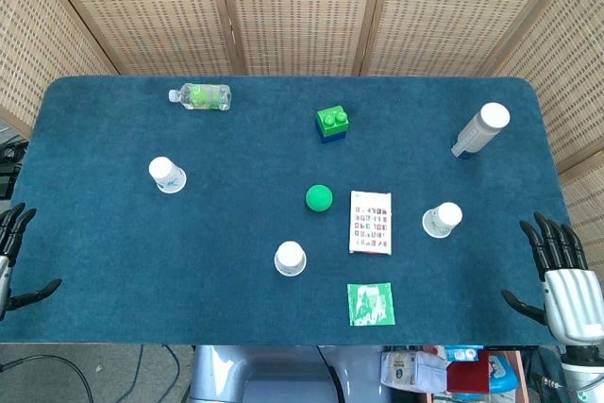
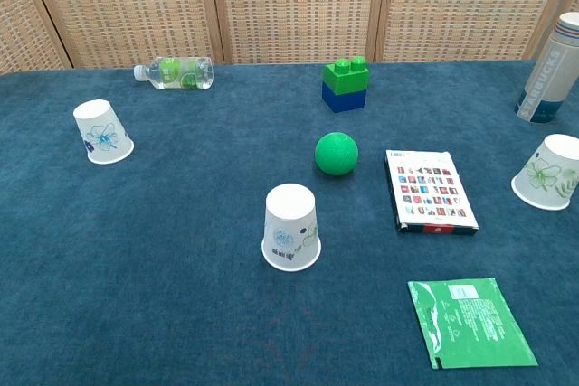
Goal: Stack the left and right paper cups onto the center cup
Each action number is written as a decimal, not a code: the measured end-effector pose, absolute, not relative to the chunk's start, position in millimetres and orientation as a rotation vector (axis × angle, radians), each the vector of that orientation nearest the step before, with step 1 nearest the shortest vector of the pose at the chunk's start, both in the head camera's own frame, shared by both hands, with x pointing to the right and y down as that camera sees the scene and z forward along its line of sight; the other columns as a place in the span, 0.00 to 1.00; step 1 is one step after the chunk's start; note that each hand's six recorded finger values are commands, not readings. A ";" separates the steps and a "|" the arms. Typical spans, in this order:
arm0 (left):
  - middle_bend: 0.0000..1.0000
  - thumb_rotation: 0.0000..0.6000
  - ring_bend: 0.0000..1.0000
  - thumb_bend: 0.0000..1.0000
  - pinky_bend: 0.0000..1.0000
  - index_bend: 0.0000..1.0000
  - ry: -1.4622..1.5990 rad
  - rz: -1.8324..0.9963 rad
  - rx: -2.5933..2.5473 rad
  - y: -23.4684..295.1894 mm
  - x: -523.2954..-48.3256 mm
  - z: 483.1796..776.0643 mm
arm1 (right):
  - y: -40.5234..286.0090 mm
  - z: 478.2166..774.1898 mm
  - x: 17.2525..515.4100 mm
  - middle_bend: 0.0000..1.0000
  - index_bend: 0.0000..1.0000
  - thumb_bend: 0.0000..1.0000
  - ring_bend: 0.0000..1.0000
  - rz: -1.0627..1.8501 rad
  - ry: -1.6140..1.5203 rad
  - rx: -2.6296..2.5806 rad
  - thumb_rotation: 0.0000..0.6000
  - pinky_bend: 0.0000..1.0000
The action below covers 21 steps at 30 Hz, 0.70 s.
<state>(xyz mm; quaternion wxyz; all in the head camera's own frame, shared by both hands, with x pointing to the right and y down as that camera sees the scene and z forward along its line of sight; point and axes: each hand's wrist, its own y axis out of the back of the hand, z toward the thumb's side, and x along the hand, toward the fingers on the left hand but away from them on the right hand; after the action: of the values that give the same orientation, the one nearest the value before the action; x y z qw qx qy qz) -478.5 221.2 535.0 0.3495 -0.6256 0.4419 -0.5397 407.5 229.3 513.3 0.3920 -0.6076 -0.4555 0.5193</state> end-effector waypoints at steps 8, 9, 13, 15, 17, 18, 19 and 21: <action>0.00 1.00 0.00 0.05 0.00 0.00 1.126 -1.407 -1.623 222.3 -477.0 537.5 | 232.6 517.0 404.5 0.00 0.04 0.00 0.00 1.347 -1.125 -1.555 1.00 0.00; 0.00 1.00 0.00 0.05 0.00 0.00 1.128 -1.406 -1.616 221.8 -476.9 536.7 | 232.0 516.7 404.2 0.00 0.04 0.00 0.00 1.346 -1.126 -1.556 1.00 0.00; 0.00 1.00 0.00 0.05 0.00 0.00 1.141 -1.410 -1.606 219.3 -478.5 537.1 | 223.0 522.2 402.4 0.00 0.04 0.00 0.00 1.327 -1.132 -1.582 1.00 0.00; 0.00 1.00 0.00 0.05 0.00 0.00 1.141 -1.416 -1.606 217.3 -479.3 539.3 | 214.2 530.1 401.0 0.00 0.05 0.00 0.00 1.325 -1.112 -1.604 1.00 0.00; 0.00 1.00 0.00 0.05 0.00 0.00 1.139 -1.424 -1.608 215.4 -479.8 542.0 | 203.7 540.8 398.7 0.01 0.06 0.00 0.00 1.329 -1.078 -1.631 1.00 0.00; 0.00 1.00 0.00 0.05 0.00 0.00 1.141 -1.428 -1.608 213.7 -480.3 543.6 | 199.1 546.2 397.5 0.01 0.07 0.00 0.00 1.334 -1.061 -1.646 1.00 0.00; 0.00 1.00 0.00 0.05 0.00 0.00 1.144 -1.431 -1.607 212.1 -480.6 544.7 | 194.4 552.1 396.1 0.03 0.08 0.00 0.00 1.340 -1.044 -1.664 1.00 0.00; 0.00 1.00 0.00 0.05 0.00 0.00 1.150 -1.427 -1.604 207.9 -479.6 546.8 | 183.6 567.9 392.9 0.05 0.09 0.01 0.00 1.360 -1.006 -1.714 1.00 0.00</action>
<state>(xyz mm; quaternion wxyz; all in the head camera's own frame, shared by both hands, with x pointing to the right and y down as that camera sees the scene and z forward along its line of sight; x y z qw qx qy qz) -479.6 207.9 546.8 0.3458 -0.6179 0.4430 -0.5499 392.9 183.6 567.9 0.3586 -0.6643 -0.3901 0.5272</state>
